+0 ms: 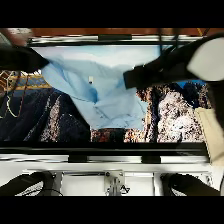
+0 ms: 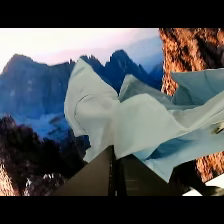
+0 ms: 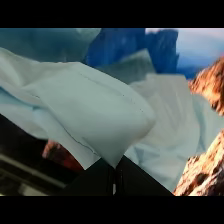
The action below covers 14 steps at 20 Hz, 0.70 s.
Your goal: Fold the shirts.
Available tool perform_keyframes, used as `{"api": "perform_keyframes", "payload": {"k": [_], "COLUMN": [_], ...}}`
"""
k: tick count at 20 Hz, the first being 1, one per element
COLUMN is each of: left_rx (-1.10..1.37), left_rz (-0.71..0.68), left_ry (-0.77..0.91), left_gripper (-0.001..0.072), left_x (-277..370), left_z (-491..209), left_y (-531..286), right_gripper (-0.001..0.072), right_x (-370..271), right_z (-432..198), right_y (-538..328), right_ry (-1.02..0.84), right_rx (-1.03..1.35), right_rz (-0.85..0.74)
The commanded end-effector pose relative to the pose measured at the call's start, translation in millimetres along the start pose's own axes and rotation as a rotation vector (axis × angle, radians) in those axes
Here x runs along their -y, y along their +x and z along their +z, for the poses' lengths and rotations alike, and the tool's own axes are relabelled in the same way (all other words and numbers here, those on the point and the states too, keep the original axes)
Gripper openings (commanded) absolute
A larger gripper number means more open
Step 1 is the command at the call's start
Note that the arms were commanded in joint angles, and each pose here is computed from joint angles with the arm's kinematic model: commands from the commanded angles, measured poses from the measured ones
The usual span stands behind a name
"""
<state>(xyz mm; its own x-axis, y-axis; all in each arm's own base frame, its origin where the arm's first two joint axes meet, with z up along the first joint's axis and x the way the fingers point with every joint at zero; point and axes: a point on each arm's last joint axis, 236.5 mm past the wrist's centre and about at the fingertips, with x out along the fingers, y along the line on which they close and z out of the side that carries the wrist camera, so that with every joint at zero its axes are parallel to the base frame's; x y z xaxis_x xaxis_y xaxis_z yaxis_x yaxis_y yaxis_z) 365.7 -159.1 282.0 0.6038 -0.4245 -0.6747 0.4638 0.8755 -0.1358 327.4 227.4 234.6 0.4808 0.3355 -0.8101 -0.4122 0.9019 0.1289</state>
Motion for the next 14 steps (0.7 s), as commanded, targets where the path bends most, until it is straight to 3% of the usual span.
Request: {"api": "perform_keyframes", "payload": {"k": [1,6,10,11,13,14], "left_rx": [-0.252,-0.43,-0.384,-0.377,-0.356,-0.346], "left_rz": [-0.008,-0.041,-0.089,-0.084,-0.078,-0.075], "left_ry": [-0.061,-0.161,-0.243,-0.244,-0.243,-0.241], "left_gripper": [0.0052,0.0051,0.0052,0.0052,0.0052,0.0052], "left_x": [-16,-21,-12,-14,-17,-19], "left_z": [-68,-154,-167,-168,-164,-162], "left_y": [70,143,170,173,174,175], "right_gripper": [0.0078,0.0079,0.0081,0.012,0.0438,0.0464], "right_x": [7,-11,-10,-9,-9,-9], "right_z": [-81,-113,-118,-121,-120,-118], "right_y": [75,138,178,181,183,184], "right_ry": [0.035,0.072,0.085,0.087,0.087,0.088], "right_rx": [-0.337,-0.484,-0.513,-0.522,-0.521,-0.51], "right_rz": [-0.035,0.033,0.023,0.02,0.02,0.021]}}
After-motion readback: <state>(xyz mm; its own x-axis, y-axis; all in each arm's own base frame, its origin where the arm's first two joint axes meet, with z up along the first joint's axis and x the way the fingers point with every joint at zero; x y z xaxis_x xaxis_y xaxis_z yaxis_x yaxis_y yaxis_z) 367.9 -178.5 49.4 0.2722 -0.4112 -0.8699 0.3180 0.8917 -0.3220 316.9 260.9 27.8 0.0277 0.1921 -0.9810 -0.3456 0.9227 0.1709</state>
